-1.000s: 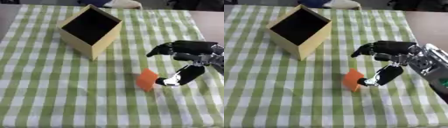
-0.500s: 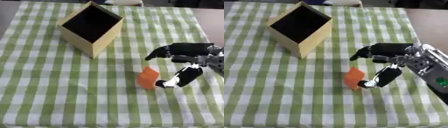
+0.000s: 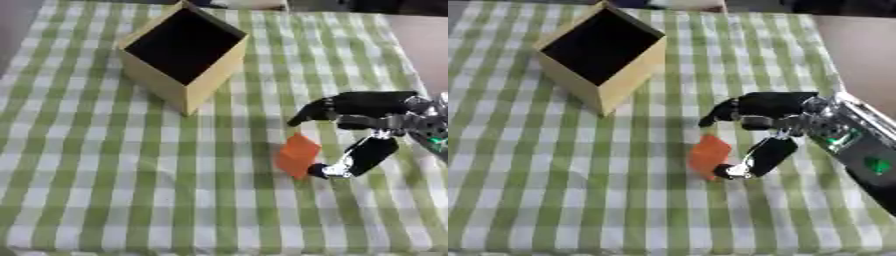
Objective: Pick up objects on the table and place them in the box.
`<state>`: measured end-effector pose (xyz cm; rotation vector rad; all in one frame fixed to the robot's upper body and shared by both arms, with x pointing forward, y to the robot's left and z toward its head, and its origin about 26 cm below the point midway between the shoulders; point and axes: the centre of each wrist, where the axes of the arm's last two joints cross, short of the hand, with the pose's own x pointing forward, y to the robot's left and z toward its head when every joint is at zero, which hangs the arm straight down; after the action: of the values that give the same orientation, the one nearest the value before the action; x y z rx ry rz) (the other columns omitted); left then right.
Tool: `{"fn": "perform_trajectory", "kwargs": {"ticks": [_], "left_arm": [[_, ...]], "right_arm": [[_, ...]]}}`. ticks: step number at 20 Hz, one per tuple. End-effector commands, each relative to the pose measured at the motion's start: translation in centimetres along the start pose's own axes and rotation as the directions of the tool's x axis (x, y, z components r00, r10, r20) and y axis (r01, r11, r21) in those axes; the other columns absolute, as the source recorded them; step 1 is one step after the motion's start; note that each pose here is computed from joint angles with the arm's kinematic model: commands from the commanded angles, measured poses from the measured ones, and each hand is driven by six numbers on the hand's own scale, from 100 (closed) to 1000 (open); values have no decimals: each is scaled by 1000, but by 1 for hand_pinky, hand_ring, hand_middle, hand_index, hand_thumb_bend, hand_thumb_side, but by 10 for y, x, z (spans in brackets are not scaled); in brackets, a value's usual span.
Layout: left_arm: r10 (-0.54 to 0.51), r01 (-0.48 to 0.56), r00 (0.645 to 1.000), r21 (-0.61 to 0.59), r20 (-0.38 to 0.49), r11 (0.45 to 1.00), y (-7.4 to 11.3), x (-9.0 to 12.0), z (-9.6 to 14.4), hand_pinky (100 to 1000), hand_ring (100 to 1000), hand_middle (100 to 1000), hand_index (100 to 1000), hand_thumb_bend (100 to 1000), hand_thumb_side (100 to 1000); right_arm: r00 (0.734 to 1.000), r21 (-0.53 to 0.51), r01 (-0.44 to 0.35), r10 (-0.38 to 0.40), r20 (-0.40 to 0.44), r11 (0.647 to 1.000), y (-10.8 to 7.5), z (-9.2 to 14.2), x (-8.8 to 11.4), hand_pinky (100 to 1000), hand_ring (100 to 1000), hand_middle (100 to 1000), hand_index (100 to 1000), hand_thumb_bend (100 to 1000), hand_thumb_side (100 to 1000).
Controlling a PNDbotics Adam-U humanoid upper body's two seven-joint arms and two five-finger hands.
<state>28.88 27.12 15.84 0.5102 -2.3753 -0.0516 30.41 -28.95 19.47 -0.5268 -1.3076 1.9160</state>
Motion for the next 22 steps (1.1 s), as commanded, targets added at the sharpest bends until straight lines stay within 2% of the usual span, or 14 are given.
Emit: {"fn": "perform_trajectory", "kwargs": {"ticks": [1, 10, 15, 17, 18, 20, 22], "left_arm": [[3, -3, 999, -6, 33, 1000, 2, 6, -5, 710, 588, 611, 683, 449, 737], [3, -3, 999, -13, 36, 1000, 1, 6, -6, 711, 588, 611, 680, 448, 736], [2, -1, 999, -18, 36, 1000, 2, 6, -6, 711, 588, 611, 679, 447, 737], [2, -1, 999, -20, 36, 1000, 2, 6, -6, 711, 588, 611, 679, 448, 737], [2, -1, 999, -20, 36, 1000, 2, 6, -6, 711, 588, 611, 679, 447, 737], [2, -1, 999, -22, 36, 1000, 2, 6, -6, 711, 588, 611, 679, 447, 737], [3, -2, 999, -24, 36, 1000, 1, 7, -6, 711, 588, 611, 678, 446, 736]], "right_arm": [[999, 3, -28, 28, -18, 1000, -4, 0, -4, 876, 895, 851, 947, 391, 642], [1000, 53, -30, 30, 7, 998, 1, -5, -4, 865, 889, 837, 940, 372, 653], [999, 58, -38, 37, 6, 998, 2, -4, -4, 840, 848, 785, 905, 378, 656], [999, 54, -47, 47, 1, 997, 2, -4, -4, 780, 792, 763, 880, 386, 643], [999, 54, -53, 53, 0, 997, 2, -4, -4, 715, 752, 748, 868, 375, 620], [999, 53, -53, 53, 0, 997, 4, -5, -4, 653, 691, 718, 848, 324, 582], [999, 45, -37, 37, 4, 998, 4, -7, -4, 638, 675, 700, 831, 273, 529]]}}
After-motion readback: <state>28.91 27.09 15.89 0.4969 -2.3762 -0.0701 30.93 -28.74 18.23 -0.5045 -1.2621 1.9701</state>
